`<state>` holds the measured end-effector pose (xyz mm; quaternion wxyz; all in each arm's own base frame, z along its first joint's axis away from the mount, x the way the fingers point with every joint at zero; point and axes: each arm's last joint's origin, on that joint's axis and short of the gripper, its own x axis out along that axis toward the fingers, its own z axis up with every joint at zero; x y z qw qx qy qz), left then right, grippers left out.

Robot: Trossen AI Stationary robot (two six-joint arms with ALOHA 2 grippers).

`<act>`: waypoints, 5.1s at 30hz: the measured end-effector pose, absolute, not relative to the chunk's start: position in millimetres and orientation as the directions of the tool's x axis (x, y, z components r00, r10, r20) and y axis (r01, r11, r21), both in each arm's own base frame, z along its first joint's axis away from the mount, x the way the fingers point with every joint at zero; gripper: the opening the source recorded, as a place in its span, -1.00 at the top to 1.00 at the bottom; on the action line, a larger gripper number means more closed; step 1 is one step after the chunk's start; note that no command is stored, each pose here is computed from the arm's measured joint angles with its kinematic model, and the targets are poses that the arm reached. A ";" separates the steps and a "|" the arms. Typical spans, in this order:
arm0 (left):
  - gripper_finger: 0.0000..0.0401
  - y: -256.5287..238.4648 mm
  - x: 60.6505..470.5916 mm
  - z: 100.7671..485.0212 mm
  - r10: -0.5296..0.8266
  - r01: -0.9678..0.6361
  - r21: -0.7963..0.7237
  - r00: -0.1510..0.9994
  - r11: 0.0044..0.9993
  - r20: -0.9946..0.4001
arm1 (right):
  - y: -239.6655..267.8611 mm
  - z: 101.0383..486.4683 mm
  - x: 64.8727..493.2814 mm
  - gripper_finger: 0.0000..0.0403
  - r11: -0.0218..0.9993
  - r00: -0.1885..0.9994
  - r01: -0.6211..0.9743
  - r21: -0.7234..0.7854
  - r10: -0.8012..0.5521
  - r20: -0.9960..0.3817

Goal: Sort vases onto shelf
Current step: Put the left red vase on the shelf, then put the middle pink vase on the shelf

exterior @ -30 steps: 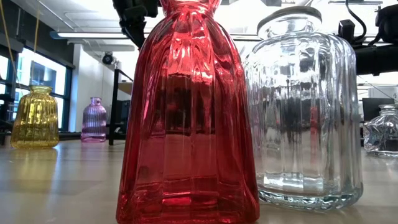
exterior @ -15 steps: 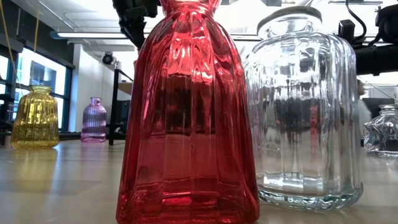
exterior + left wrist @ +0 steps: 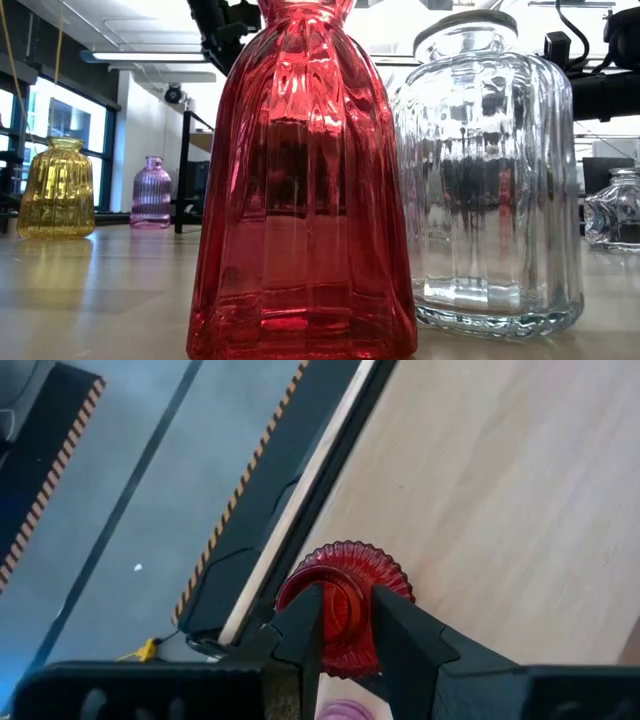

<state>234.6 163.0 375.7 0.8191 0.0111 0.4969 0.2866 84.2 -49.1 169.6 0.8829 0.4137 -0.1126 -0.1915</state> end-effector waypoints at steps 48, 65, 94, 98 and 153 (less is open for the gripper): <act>0.62 136.4 222.2 450.8 0.506 -0.540 0.204 0.497 0.816 -0.705 | -48.9 168.8 84.3 -0.50 0.548 0.904 0.229 0.805 -0.426 0.033; 0.62 57.5 261.9 448.3 0.259 -0.301 0.069 0.656 0.951 -0.709 | -48.9 168.9 84.3 -0.50 0.570 0.904 0.241 0.785 -0.427 0.033; 0.57 -13.3 375.9 363.0 -0.169 0.151 -0.099 0.575 0.984 -0.800 | -48.9 168.9 84.3 -0.50 0.624 0.904 0.267 0.734 -0.427 0.034; 0.48 -17.0 388.6 345.4 -0.163 0.146 -0.098 0.539 0.984 -0.826 | -48.9 168.9 84.3 -0.50 0.624 0.904 0.267 0.734 -0.427 0.034; 0.44 -42.3 421.5 265.2 0.054 0.011 0.061 0.320 0.998 -0.946 | -49.1 168.4 84.7 -0.50 0.622 0.905 0.270 0.735 -0.425 0.026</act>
